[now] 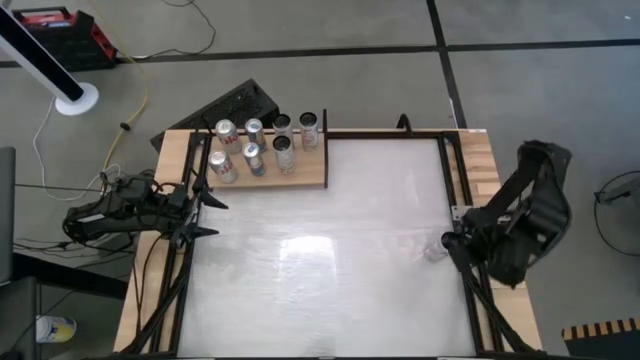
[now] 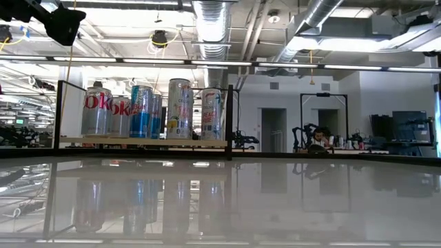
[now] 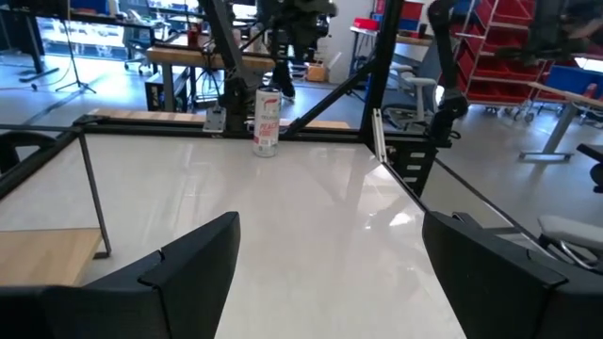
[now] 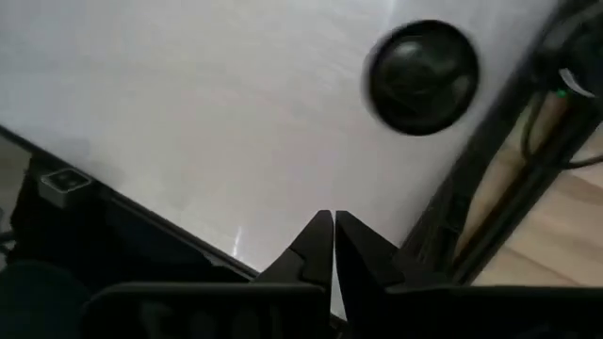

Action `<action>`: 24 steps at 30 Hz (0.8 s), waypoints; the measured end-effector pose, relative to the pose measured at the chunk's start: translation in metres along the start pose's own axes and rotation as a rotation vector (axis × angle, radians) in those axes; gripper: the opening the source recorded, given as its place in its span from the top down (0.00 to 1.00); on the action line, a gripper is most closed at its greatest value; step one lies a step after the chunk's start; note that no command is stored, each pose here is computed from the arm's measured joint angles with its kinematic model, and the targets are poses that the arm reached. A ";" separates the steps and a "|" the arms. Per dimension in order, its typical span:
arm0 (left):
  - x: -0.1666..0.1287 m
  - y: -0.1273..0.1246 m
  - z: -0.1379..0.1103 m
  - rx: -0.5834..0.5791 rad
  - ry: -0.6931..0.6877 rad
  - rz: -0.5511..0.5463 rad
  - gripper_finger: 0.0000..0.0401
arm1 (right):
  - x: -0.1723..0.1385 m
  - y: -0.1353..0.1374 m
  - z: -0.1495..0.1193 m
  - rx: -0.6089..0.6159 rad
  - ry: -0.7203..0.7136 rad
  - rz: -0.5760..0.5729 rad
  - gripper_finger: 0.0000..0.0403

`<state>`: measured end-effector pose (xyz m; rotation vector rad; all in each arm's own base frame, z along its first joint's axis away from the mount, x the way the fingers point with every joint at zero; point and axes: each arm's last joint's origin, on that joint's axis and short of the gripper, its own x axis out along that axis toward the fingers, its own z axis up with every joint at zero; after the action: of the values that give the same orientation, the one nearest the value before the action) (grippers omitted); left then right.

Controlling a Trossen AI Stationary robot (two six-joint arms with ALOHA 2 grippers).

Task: Place canned beverage on shelf
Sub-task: Move the white and pink soda can to the center of the table

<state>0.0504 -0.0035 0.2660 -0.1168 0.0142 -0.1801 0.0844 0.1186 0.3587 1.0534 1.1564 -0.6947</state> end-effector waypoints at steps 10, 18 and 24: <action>0.000 0.000 0.000 -0.001 -0.001 0.009 0.21 | 0.002 -0.029 0.027 0.098 0.005 0.045 0.89; 0.000 0.001 0.000 -0.008 -0.001 0.036 0.21 | 0.006 -0.026 0.038 0.045 -0.037 0.035 0.79; 0.000 0.001 0.000 -0.009 0.000 0.036 0.21 | 0.007 -0.024 0.044 0.017 -0.056 0.029 0.58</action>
<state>0.0506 -0.0025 0.2656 -0.1251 0.0167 -0.1444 0.0821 0.0696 0.3469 1.0564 1.0874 -0.7081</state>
